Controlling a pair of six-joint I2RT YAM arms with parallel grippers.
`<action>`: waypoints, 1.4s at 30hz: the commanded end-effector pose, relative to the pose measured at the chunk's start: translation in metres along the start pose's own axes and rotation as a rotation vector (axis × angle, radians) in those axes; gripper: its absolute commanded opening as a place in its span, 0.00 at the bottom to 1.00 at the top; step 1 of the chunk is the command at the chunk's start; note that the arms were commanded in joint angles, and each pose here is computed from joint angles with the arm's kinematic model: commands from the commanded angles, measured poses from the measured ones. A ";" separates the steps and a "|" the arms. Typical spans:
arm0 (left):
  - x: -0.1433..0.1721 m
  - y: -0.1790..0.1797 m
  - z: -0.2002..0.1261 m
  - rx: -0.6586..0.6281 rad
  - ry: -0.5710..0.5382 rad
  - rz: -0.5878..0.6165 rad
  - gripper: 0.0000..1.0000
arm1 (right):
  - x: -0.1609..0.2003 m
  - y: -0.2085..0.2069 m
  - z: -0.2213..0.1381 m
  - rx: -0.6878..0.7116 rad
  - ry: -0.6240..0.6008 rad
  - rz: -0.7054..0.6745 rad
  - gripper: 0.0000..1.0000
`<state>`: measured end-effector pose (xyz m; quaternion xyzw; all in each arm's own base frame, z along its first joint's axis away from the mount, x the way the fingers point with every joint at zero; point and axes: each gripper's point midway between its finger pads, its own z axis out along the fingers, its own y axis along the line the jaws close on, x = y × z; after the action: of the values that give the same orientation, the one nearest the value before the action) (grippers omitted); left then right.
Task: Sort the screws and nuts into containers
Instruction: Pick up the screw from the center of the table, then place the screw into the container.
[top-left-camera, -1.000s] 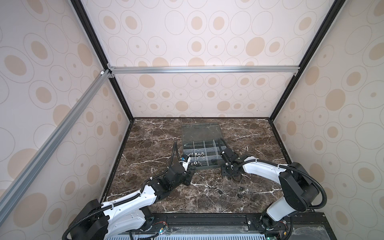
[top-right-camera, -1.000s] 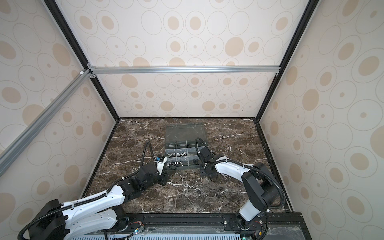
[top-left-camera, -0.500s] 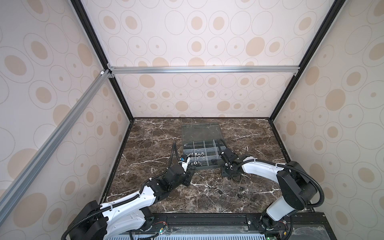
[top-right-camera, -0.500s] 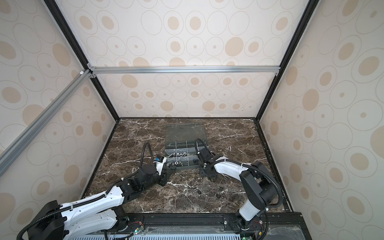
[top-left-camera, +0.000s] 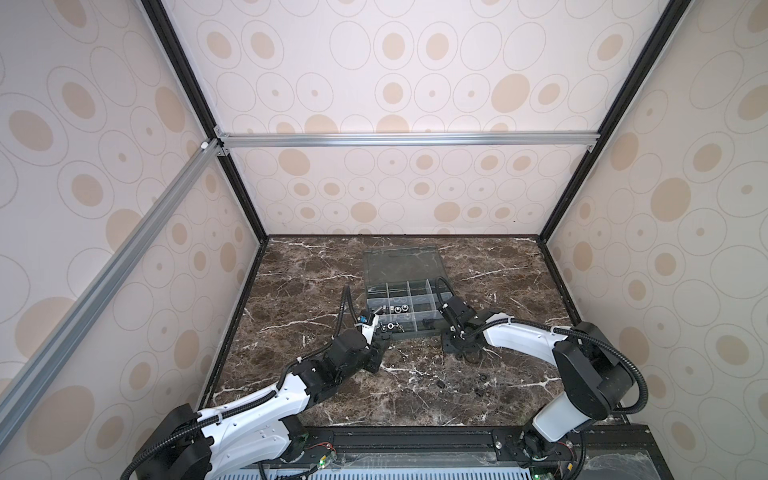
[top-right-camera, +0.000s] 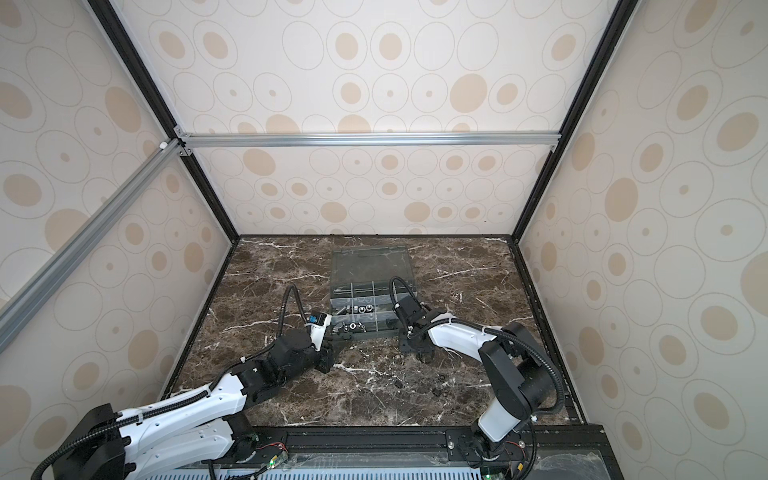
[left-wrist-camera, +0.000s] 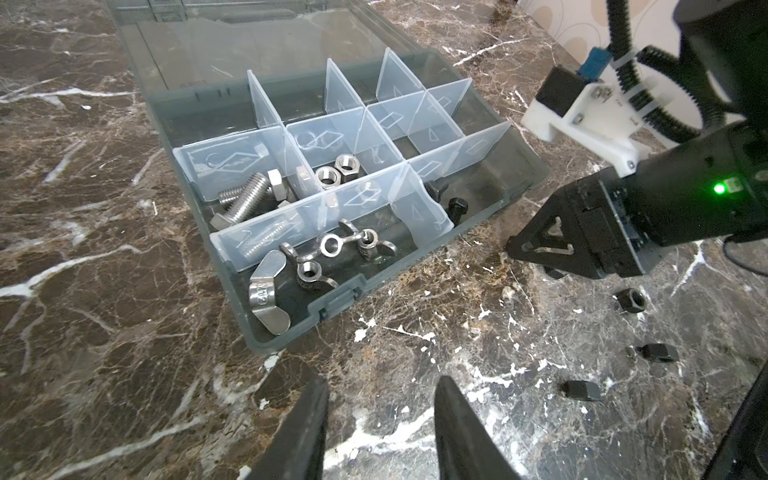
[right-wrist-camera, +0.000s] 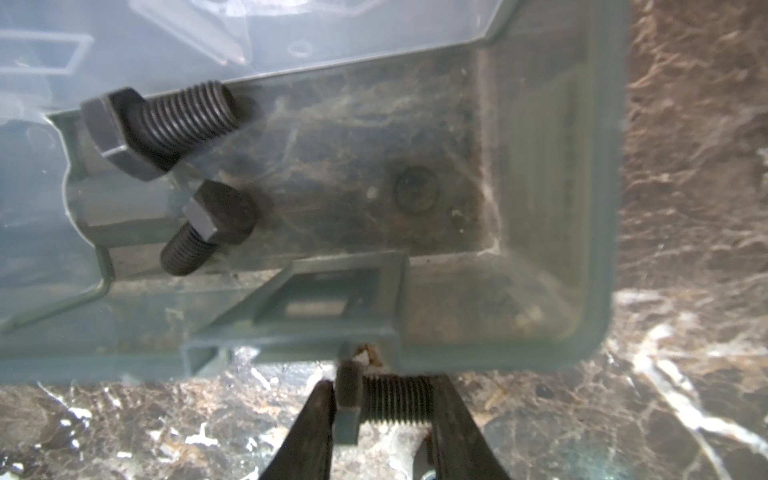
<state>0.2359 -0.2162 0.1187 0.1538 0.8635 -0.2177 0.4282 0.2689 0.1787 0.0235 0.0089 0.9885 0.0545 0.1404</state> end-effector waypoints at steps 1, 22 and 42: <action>-0.005 0.002 -0.003 -0.007 -0.023 -0.024 0.43 | -0.003 0.004 -0.011 0.000 -0.004 -0.026 0.33; -0.010 0.003 -0.008 -0.010 -0.037 -0.035 0.43 | -0.086 0.048 -0.049 -0.041 -0.113 -0.163 0.32; -0.007 0.005 -0.012 -0.004 -0.047 -0.063 0.43 | -0.075 0.036 -0.013 -0.017 -0.031 -0.144 0.41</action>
<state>0.2322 -0.2113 0.1285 0.1350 0.8566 -0.2342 0.4394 0.3410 0.2126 0.0672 -0.0601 0.9820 0.0555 0.1700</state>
